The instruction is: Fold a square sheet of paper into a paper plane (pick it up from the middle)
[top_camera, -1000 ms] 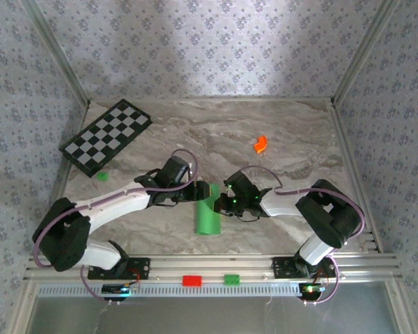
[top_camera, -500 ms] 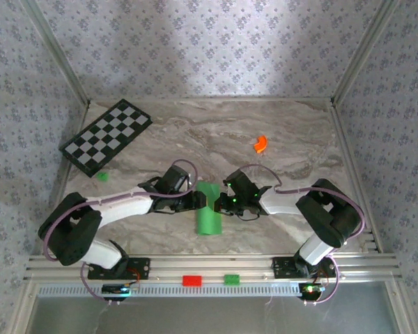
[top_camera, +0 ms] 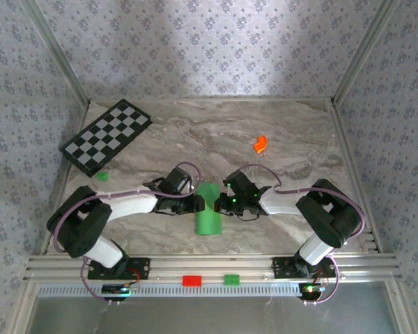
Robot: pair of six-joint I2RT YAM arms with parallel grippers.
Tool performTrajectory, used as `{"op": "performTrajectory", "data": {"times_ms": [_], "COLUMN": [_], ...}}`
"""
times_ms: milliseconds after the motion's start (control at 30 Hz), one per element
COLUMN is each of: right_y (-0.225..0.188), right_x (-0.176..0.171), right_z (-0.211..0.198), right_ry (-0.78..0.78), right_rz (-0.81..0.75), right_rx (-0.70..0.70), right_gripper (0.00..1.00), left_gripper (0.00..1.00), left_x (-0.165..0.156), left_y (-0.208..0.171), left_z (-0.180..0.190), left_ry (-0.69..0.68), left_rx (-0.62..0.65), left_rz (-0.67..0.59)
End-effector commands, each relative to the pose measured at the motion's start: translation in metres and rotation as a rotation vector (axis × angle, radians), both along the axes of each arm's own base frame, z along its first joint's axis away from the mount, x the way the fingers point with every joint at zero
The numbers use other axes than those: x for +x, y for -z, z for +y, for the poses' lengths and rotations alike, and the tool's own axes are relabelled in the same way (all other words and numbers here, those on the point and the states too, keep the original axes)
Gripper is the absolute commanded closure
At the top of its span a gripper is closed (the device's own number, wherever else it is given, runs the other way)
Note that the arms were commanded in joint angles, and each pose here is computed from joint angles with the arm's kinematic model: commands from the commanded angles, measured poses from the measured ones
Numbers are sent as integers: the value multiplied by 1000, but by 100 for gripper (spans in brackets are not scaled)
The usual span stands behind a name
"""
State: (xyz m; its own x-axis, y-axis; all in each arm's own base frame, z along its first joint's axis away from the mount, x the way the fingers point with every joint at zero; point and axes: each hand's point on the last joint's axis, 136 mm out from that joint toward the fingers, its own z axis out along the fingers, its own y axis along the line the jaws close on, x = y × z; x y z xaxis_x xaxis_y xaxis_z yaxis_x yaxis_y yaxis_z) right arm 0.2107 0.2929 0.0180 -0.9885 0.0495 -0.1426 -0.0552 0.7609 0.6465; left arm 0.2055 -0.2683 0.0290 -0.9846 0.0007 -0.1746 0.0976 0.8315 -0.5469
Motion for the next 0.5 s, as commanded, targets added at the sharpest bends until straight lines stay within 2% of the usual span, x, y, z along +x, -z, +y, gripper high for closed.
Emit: {"op": "performTrajectory", "data": {"times_ms": [0,133,233,300,467], "right_y": [42,40,24,7,-47], "right_x": [-29,-28,-21,-11,17], "right_z": [-35,-33,-15,-4,-18], "right_ry": [18,21,14,13,72], "right_rz": [129,126,111,98,-37], "right_rx": [-195,-179,-68,8,11], "right_gripper": [99,99,97,94,88], "left_gripper": [54,56,56,58,59], "left_x": [1,1,-1,-2,-2], "left_y": [-7,-3,9,18,25], "left_z": [-15,-12,-3,8,15], "left_ry": [43,47,53,63,58], "left_rx": [-37,-8,70,145,185], "left_rz": [-19,-18,-10,1,5]}}
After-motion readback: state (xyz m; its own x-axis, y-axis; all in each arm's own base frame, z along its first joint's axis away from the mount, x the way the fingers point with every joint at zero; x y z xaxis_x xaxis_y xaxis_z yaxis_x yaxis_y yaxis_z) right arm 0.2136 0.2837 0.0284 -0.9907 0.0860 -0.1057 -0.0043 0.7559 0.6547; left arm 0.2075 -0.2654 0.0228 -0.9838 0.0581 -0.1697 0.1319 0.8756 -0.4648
